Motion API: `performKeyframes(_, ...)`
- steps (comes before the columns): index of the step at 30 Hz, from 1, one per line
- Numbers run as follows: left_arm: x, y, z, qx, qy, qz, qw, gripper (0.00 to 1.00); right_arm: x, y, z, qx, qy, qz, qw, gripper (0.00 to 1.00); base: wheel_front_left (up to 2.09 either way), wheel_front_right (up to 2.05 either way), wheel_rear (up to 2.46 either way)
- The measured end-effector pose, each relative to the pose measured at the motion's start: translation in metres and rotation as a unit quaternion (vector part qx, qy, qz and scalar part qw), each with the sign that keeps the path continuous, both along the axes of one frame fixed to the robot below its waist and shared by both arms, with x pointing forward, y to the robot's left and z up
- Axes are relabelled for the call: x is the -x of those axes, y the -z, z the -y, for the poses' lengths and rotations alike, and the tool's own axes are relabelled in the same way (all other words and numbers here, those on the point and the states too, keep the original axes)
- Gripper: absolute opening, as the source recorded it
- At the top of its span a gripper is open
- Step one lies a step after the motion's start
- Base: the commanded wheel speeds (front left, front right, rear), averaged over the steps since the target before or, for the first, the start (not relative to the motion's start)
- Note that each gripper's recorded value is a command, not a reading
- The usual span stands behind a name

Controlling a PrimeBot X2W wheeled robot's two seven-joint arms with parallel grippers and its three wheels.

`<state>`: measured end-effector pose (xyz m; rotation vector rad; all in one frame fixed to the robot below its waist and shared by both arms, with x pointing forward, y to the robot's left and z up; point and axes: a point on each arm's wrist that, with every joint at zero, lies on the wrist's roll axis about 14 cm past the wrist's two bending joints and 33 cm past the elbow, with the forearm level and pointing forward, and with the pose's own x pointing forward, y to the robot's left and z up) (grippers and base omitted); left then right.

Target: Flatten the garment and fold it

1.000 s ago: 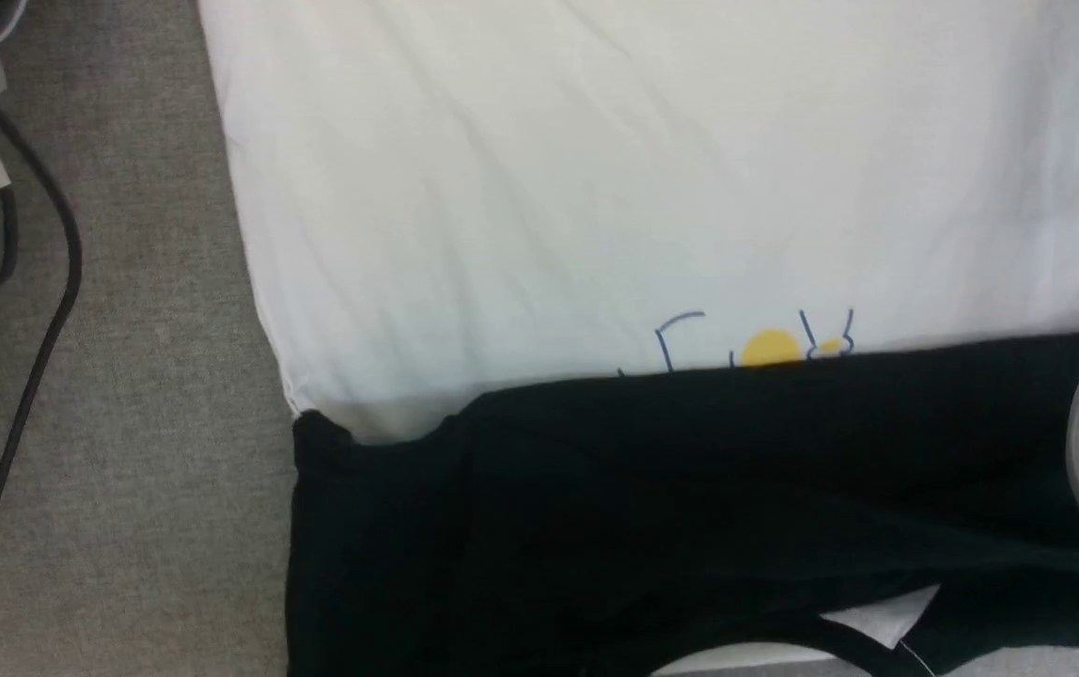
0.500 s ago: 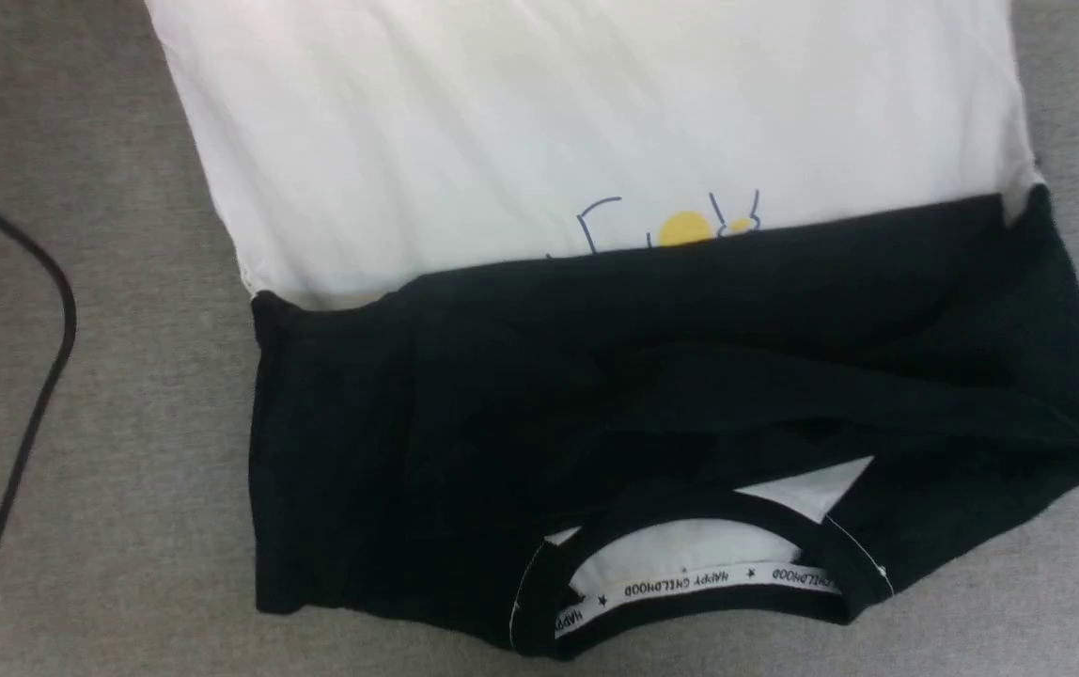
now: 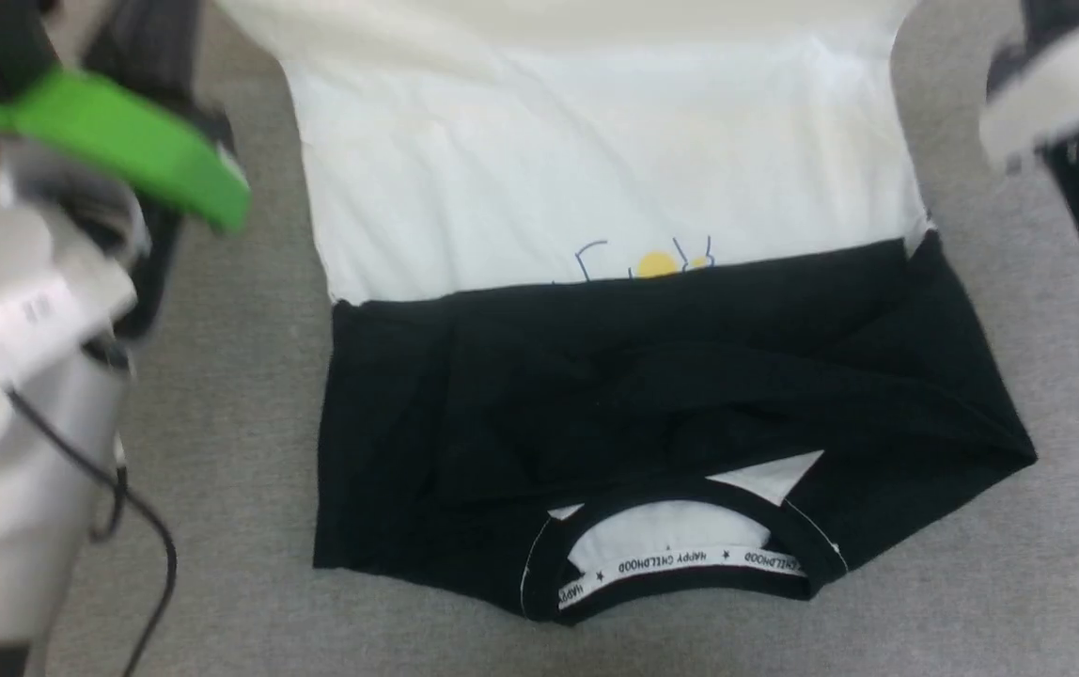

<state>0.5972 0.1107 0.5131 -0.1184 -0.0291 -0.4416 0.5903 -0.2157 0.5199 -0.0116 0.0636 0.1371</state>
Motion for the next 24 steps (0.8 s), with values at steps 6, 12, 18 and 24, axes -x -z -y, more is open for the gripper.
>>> performKeyframes(6, 0.067, -0.001, -0.004, 0.029, -0.001, -0.036, 0.999, 0.0, 0.065, -0.006, 0.005, 0.002, -0.007, -0.012, 1.0, 0.0, 0.0, 0.0, 0.0)
performKeyframes(12, 0.14, 0.016, 0.002, 0.055, 0.012, -0.101, 0.993, 0.0, 0.126, 0.003, 0.023, 0.001, 0.022, -0.052, 0.998, 0.0, 0.0, 0.0, 0.0)
performKeyframes(18, 0.196, 0.045, 0.002, 0.066, 0.019, -0.179, 0.981, 0.0, 0.171, 0.028, 0.026, -0.004, 0.042, -0.112, 0.993, 0.0, 0.0, 0.0, 0.0)
performKeyframes(24, 0.233, 0.069, 0.0, 0.082, 0.009, -0.236, 0.968, 0.0, 0.204, 0.054, 0.027, -0.013, 0.057, -0.169, 0.984, 0.0, 0.0, 0.0, 0.0)
